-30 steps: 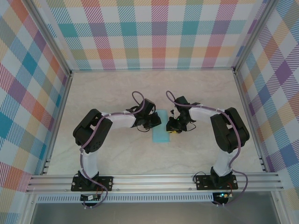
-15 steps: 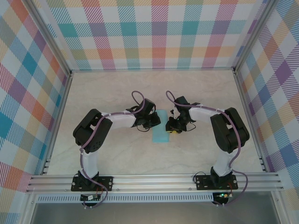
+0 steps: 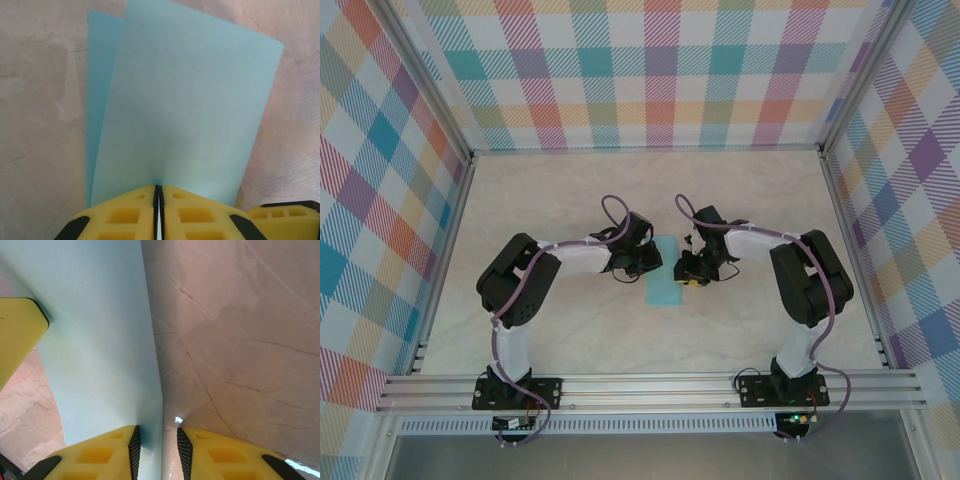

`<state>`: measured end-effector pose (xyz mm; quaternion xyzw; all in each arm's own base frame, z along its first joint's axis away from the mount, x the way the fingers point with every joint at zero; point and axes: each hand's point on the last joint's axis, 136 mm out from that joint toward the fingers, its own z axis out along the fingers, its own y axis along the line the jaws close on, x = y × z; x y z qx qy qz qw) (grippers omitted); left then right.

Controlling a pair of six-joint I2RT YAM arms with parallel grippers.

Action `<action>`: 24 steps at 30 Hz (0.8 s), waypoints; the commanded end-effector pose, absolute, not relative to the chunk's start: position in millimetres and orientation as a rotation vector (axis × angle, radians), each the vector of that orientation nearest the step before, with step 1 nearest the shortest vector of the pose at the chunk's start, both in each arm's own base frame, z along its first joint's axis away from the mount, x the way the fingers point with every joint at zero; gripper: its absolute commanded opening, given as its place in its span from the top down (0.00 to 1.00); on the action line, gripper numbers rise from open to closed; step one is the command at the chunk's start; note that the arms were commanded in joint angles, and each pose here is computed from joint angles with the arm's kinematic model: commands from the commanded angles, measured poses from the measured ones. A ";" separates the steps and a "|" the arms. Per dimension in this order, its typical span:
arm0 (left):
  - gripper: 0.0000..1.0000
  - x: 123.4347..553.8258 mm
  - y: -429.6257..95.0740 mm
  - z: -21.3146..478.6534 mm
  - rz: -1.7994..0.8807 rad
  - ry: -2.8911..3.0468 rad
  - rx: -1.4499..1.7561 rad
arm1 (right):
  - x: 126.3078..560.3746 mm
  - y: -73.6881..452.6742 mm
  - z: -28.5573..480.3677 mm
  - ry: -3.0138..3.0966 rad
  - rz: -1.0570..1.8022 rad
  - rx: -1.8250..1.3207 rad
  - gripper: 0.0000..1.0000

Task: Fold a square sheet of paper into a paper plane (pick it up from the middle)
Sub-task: Fold the square sheet of paper in half at the center of the table.

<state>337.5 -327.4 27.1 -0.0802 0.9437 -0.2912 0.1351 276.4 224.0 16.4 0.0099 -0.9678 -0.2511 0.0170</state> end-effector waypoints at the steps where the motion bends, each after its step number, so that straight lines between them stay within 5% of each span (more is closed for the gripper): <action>1: 0.88 332.5 -327.2 16.0 -0.789 2.775 -0.200 | 265.0 208.9 -12.2 -2.986 -0.625 0.024 0.69; 15: 0.88 329.7 -317.4 7.9 -0.716 2.802 -0.226 | 267.9 211.3 -9.8 -2.990 -0.642 0.018 0.68; 24: 0.89 324.9 -312.4 1.6 -0.686 2.825 -0.239 | 307.7 222.1 46.3 -3.172 -0.761 0.042 0.63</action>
